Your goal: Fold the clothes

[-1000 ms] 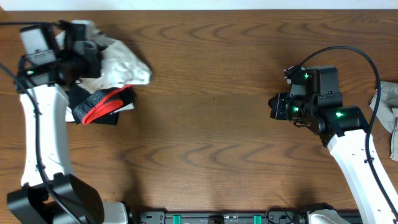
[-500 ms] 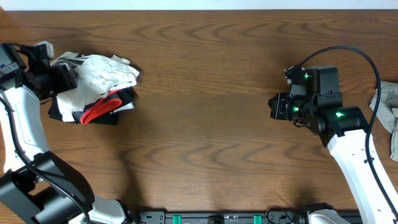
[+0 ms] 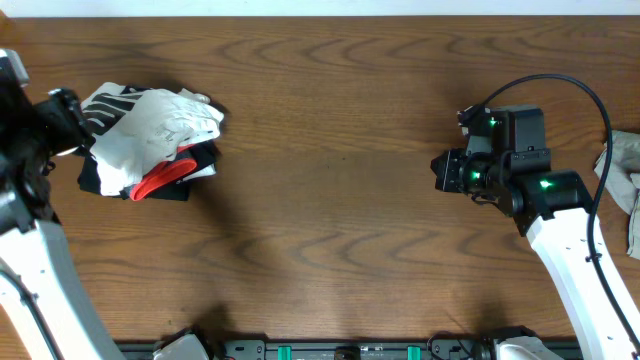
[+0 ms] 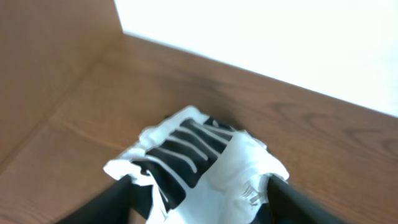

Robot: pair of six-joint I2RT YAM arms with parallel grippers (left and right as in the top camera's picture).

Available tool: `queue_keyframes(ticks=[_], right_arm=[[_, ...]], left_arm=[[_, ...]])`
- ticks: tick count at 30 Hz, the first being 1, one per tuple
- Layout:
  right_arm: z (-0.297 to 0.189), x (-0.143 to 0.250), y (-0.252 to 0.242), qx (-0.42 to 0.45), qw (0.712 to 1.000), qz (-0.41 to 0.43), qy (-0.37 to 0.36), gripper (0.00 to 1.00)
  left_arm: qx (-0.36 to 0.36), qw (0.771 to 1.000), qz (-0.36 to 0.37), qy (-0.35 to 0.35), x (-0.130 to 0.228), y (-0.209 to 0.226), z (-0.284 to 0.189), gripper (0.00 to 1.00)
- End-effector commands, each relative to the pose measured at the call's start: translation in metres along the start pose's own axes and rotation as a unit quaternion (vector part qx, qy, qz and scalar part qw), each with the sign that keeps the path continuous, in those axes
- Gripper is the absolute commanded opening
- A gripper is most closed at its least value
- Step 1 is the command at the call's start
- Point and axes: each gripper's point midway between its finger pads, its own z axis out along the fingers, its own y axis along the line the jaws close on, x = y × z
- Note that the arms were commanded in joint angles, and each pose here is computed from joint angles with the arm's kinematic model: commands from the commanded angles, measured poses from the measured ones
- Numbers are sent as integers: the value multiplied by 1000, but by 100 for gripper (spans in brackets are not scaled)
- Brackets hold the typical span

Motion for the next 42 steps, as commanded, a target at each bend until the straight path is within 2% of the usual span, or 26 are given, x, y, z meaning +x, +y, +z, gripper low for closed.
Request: queue_keyframes(ticks=[1,2,4,6,8,11,14,18,22,24,28,30,32,36,39,42], right_arm=[[-7,-8,5,-5,1000,-10,-18,5],[-7,-8,5,-6,1000,-10,-19,5],[-7,-9,6,-6,1000,-11,-20,5],[-7,-9,6,-6,1000,-11,-20,4],[-7,-9,6,-7,1000,-11,-20,5],[-7,-8,6,-7,1000,-11,-19,5],[-7,-7,5,-6,1000,-10,-18,4],[-7,-9,6,-7,1000,-11,-21,5],[-8,-11,6,-8,1000,-12,-25,5],[-8,-11,7,-8,1000,-12,-25,5],[-8,-11,7,-8,1000,-13,-26,5],[-8,-14,7,-10,999,-18,-30,4],[-12,-20,11,-13,998,-34,-42,4],[-37,-43,27,-24,992,-89,-91,6],[-70,-64,45,-34,980,-131,-143,7],[-106,-78,66,-53,966,-166,-190,8]], left_arm=[[18,999,-1,47,20,-7,30,37],[25,998,7,63,28,-11,42,26],[40,994,29,99,45,-19,68,13],[53,988,46,138,65,-23,99,6],[55,982,51,172,86,-19,128,6],[-1,973,20,232,124,13,165,6],[-36,961,-29,272,154,39,183,6],[-44,948,-51,312,185,55,199,6],[-45,946,-57,315,190,57,204,7],[-30,952,-62,299,178,50,201,12],[-9,966,-64,252,133,37,177,46],[-9,973,-67,222,103,30,150,57],[17,981,-67,183,68,14,116,61],[73,989,-29,123,21,-26,37,62],[89,990,6,111,15,-51,-22,62],[111,986,41,113,28,-75,-71,62]])
